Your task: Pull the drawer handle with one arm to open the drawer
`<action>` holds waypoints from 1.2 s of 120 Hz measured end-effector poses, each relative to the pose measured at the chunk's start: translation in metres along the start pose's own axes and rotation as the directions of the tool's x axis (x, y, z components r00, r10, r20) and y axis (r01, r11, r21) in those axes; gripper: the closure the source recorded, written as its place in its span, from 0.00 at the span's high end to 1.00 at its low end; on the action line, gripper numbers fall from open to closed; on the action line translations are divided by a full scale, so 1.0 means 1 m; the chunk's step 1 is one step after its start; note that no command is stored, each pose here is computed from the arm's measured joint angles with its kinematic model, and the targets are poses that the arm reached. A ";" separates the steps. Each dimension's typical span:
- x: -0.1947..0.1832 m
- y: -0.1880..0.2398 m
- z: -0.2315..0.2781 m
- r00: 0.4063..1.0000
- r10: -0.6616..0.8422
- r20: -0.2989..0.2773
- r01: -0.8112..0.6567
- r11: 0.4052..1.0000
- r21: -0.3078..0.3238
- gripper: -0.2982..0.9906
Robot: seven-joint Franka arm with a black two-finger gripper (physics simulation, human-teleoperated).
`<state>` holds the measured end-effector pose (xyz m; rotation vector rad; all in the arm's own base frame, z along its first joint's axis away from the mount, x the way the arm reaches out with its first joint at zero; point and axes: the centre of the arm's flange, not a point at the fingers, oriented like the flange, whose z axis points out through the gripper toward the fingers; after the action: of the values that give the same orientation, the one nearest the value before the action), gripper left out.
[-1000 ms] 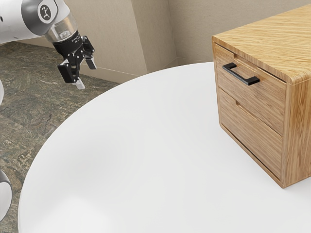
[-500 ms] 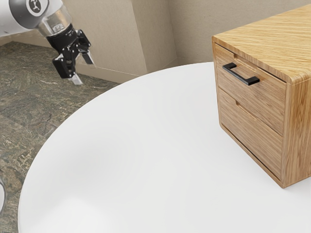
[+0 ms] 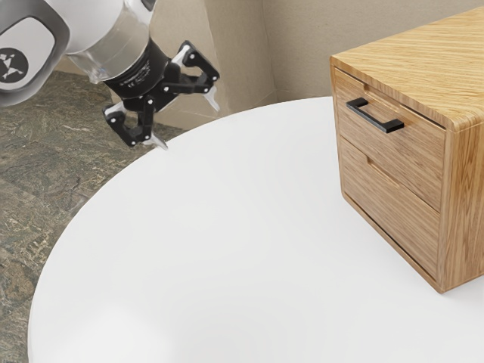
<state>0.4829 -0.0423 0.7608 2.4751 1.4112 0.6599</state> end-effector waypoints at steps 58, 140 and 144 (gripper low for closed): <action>-0.121 0.116 0.073 0.966 0.219 0.136 -0.166 0.931 -0.324 0.76; -0.007 0.118 0.087 0.995 0.024 0.095 -0.021 0.999 -0.037 0.77; -0.012 0.122 0.094 0.994 0.026 0.107 -0.023 0.999 -0.030 0.77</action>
<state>0.6154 -0.1127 0.7231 2.4697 1.3258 0.5389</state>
